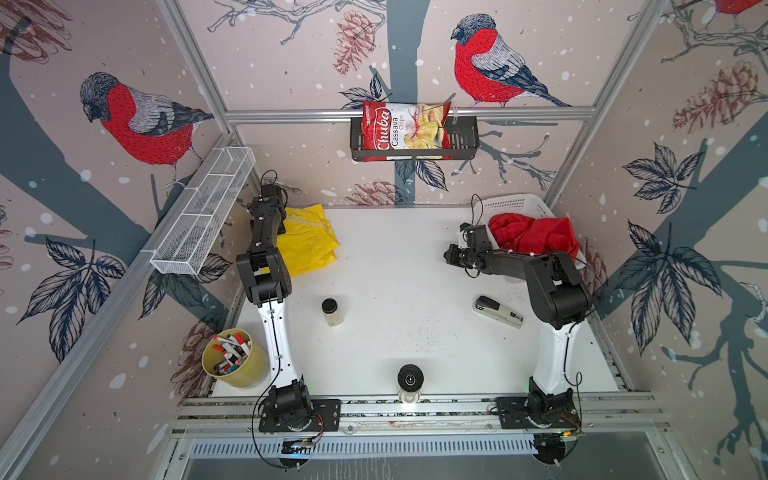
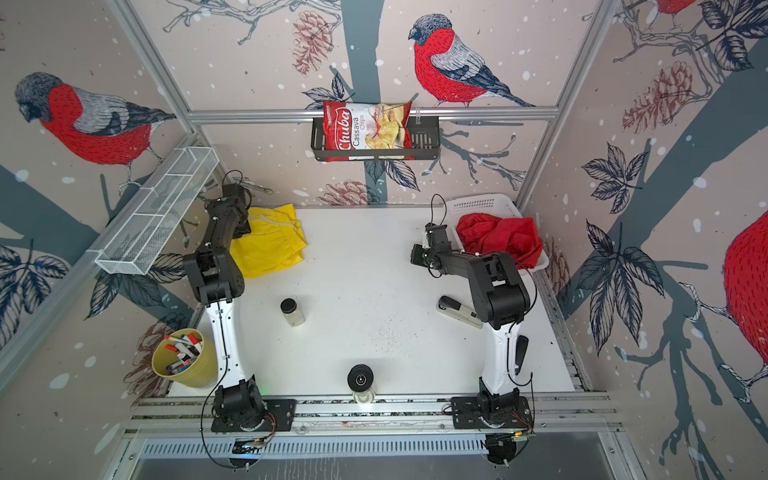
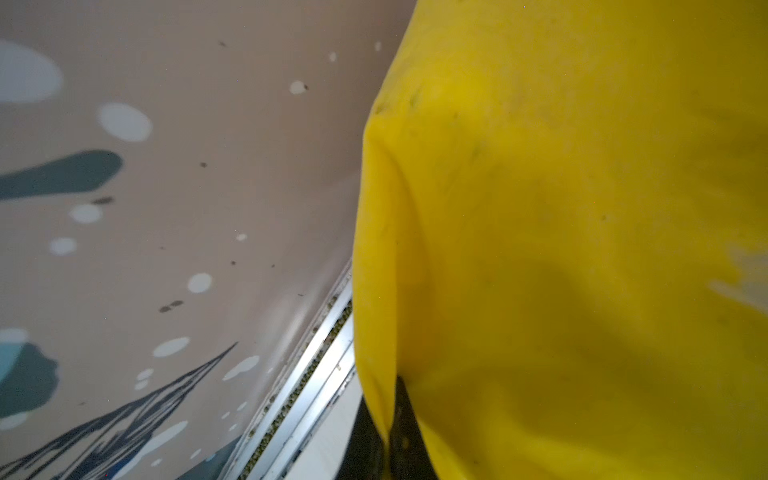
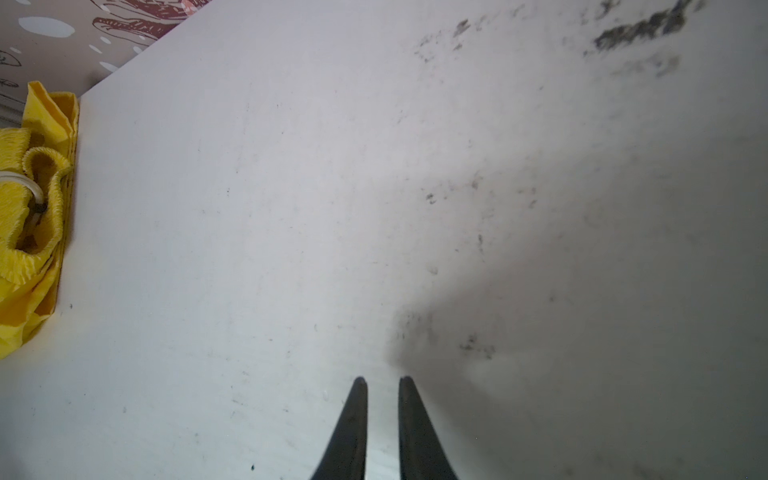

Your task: Fold and stack the shorts

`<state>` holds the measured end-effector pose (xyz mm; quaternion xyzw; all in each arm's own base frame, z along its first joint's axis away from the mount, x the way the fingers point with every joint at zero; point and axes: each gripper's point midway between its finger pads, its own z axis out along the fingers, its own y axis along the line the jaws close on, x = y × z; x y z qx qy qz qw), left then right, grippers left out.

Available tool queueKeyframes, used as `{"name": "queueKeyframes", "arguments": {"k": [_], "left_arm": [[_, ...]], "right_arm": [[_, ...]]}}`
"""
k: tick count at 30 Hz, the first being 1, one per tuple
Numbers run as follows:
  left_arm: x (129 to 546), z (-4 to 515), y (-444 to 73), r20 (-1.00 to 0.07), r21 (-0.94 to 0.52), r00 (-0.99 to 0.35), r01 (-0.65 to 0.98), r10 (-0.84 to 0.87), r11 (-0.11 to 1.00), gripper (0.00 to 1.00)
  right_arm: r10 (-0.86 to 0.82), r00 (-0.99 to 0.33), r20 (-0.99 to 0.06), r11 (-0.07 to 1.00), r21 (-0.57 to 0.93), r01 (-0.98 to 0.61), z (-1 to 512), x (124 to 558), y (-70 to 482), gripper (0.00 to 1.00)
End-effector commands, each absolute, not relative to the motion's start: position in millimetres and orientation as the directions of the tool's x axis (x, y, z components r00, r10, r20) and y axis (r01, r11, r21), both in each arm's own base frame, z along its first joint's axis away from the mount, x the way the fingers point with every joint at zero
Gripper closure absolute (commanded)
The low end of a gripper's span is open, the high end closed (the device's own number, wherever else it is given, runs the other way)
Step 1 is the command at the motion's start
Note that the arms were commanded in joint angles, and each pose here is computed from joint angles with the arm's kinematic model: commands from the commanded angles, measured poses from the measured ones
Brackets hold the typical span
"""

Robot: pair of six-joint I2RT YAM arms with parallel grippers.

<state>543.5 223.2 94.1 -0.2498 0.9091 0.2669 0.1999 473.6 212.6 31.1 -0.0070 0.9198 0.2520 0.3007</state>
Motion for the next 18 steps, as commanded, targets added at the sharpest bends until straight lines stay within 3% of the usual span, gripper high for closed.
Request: {"name": "queueKeyframes", "arguments": {"k": [1, 7, 10, 12, 18], "left_arm": [[545.6, 107.7, 243.6, -0.538, 0.480, -0.788, -0.578, -0.300, 0.659, 1.00], [559.1, 122.8, 252.7, -0.601, 0.482, -0.751, -0.614, -0.275, 0.625, 0.81], [567.8, 134.2, 242.8, -0.633, 0.417, -0.721, -0.626, -0.284, 0.659, 0.43], [571.2, 142.7, 231.9, -0.644, 0.406, -0.715, -0.620, -0.272, 0.671, 0.31], [580.0, 132.1, 185.0, -0.617, 0.412, -0.756, -0.547, -0.219, 0.729, 0.22]], "right_arm": [[0.155, -0.814, -0.560, 0.859, 0.483, -0.169, 32.6, 479.1, 217.2, 0.83], [0.160, -0.819, -0.552, 0.858, 0.487, -0.161, 27.1, 482.4, 218.3, 0.83], [0.163, -0.826, -0.540, 0.855, 0.495, -0.155, 22.6, 482.4, 219.8, 0.83], [0.170, -0.828, -0.535, 0.850, 0.504, -0.152, 21.8, 482.7, 220.9, 0.83], [0.173, -0.832, -0.527, 0.831, 0.531, -0.164, 25.2, 478.8, 230.0, 0.83]]}}
